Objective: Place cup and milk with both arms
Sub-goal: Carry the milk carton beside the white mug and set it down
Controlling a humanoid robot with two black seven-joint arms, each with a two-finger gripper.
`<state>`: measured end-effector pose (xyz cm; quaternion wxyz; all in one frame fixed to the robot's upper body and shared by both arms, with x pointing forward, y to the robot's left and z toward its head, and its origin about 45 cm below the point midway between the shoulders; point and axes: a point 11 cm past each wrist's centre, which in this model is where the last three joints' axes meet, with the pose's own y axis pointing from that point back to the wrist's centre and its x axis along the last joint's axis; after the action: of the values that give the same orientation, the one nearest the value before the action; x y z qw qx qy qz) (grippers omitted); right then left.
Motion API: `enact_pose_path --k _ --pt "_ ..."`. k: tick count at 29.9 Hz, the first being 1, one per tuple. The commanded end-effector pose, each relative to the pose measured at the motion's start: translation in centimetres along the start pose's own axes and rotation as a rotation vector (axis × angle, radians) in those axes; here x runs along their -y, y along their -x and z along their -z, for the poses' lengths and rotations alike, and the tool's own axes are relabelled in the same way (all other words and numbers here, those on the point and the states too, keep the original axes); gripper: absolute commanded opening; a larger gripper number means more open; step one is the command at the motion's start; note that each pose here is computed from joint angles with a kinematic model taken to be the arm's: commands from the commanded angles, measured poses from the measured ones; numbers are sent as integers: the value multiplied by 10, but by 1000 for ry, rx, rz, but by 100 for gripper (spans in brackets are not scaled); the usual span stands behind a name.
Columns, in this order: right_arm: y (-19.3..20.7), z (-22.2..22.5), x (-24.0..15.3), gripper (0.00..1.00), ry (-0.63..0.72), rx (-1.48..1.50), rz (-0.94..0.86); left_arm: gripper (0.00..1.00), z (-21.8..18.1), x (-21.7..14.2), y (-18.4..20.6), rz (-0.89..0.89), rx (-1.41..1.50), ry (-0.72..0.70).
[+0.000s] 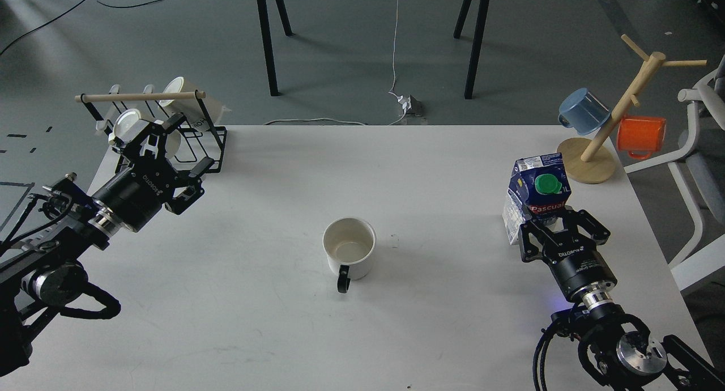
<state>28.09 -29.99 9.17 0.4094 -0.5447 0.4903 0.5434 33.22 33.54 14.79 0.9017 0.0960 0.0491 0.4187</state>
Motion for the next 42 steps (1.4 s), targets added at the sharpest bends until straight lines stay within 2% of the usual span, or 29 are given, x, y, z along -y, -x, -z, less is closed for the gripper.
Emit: enact_pose_path --k 1,9,12,29,36,42 --pt "7 -19 3 51 18 46 33 98 1 0 0 1 0 -2" --pt "9 -111 -5 51 153 129 63 98 0 -2 -2 -2 5 -7" --pt "4 -131 -11 52 178 142 51 98 0 -2 -2 -2 5 -7" --pt "-8 -140 -18 53 217 108 17 98 7 -5 2 -2 -7 -18" --pt "-12 -144 -20 58 238 88 5 98 7 -4 2 -1 -8 -17" --pt "-12 -145 -20 69 240 89 6 98 8 -4 3 1 -9 -18"
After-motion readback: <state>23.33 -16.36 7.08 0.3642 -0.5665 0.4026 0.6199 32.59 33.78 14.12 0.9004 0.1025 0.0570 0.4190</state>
